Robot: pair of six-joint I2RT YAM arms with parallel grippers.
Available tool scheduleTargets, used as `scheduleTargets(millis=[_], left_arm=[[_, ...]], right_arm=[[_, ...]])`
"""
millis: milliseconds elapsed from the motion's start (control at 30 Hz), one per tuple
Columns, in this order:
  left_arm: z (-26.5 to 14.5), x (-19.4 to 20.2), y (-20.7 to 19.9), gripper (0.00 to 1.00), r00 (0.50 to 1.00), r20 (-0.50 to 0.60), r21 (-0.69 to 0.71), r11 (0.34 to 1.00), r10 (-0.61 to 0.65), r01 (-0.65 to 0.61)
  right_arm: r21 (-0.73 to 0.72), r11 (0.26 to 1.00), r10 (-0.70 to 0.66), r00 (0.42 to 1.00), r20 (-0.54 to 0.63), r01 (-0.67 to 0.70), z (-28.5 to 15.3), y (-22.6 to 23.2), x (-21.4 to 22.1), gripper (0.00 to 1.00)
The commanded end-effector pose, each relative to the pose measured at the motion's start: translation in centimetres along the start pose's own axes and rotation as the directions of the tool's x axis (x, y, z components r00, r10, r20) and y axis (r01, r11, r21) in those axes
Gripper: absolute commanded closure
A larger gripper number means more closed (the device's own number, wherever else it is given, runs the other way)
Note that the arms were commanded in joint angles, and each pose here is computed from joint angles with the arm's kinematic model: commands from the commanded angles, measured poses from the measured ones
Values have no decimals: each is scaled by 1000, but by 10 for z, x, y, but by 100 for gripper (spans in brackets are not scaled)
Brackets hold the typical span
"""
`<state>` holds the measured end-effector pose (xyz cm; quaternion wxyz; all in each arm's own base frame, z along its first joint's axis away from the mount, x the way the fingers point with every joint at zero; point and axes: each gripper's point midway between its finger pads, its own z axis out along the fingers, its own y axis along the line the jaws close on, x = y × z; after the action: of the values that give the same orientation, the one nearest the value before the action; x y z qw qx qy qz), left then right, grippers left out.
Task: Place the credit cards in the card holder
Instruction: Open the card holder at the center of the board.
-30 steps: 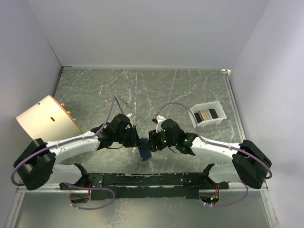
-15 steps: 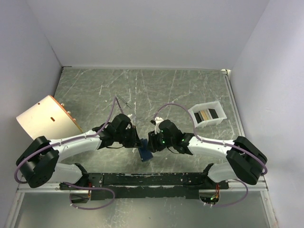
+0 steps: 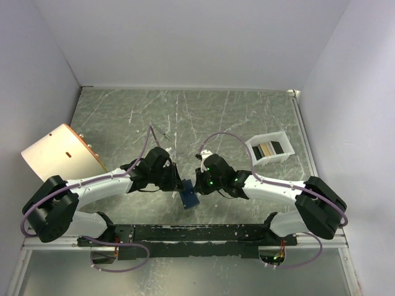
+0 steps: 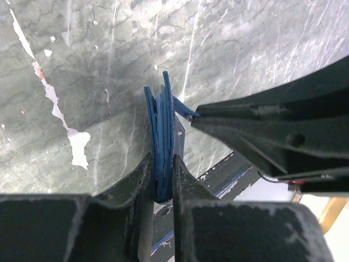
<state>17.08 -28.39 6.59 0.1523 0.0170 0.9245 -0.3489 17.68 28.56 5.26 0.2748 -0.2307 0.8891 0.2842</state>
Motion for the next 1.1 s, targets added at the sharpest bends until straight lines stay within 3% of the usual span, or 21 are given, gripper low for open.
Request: scheduleTargets(millis=[0,233,433,633,833,933,1067], left_arm=[[0,11,8,88,999,-44,-16,1000,17,-18],[1,11,8,87,999,-45,-17,1000,23,-24],[4,11,10,87,998,-51,-18,999,30,-31],[4,11,10,86,998,-53,-13,999,38,-39],[5,11,11,83,998,-48,-11,999,50,-51],[6,7,12,77,998,-38,-28,998,53,-55],[4,-5,10,56,997,-14,-68,994,80,-81]], right_arm=[[97,995,-6,1000,-15,8,-1,-20,2,91],[71,997,18,999,-27,-16,1,-15,7,93],[-3,997,72,997,-26,-72,1,-2,11,80],[0,996,89,996,-18,-89,3,-3,11,79],[24,995,95,995,-2,-95,2,-7,9,94],[42,995,92,996,12,-93,-1,-10,6,100],[47,995,92,995,38,-93,-11,-9,-1,100]])
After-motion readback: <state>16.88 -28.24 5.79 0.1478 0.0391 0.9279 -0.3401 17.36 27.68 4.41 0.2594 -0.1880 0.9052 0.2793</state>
